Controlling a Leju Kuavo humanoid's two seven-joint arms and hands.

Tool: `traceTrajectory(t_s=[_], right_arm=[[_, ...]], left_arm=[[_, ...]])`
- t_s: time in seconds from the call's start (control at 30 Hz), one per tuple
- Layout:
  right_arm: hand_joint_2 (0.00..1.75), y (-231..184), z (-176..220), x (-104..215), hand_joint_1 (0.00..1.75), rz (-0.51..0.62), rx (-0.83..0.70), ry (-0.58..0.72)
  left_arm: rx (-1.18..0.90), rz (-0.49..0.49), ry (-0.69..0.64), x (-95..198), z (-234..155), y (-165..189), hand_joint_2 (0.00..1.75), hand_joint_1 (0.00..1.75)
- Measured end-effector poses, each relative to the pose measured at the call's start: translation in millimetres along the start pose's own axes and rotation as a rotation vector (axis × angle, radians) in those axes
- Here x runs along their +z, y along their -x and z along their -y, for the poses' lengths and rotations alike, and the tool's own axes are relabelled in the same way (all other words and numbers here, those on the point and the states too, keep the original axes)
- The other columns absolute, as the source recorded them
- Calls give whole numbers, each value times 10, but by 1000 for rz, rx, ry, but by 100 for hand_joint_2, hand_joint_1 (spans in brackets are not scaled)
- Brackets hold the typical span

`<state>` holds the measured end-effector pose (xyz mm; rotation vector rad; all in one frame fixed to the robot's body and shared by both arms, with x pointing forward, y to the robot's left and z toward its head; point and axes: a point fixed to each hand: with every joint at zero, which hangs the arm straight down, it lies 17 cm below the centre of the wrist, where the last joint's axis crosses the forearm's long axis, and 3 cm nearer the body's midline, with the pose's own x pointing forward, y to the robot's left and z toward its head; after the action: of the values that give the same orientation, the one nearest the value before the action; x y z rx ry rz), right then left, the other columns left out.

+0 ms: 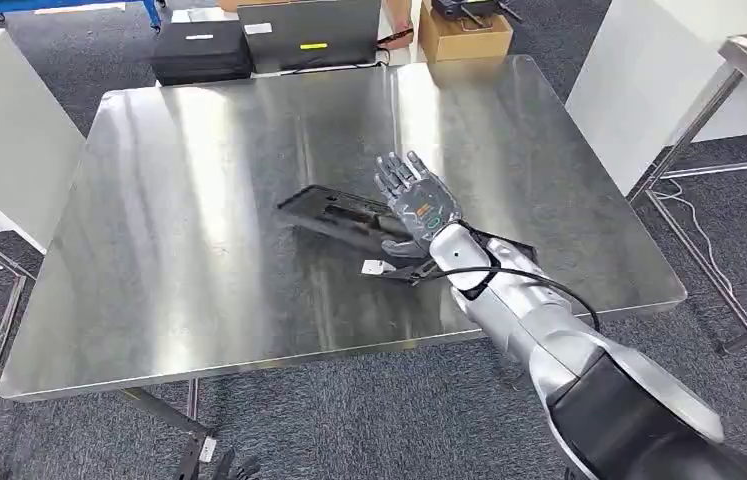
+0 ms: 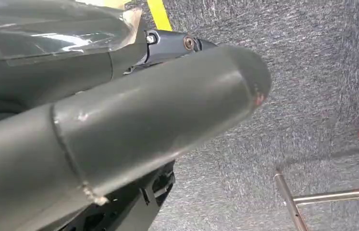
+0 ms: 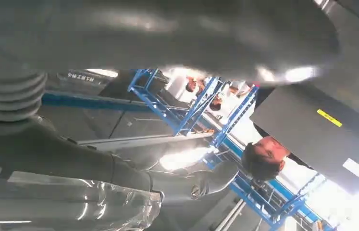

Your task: Take the parts from the cabinet and place them on the table.

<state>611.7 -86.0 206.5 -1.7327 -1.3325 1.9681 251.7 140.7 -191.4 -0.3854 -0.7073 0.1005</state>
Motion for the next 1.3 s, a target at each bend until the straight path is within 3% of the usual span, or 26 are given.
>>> traceTrajectory(t_s=[1.3], right_arm=[[0,23,-70,29,0,-11,-49,-10]], left_arm=[[24,1,-9,26,-70,20,0,0]])
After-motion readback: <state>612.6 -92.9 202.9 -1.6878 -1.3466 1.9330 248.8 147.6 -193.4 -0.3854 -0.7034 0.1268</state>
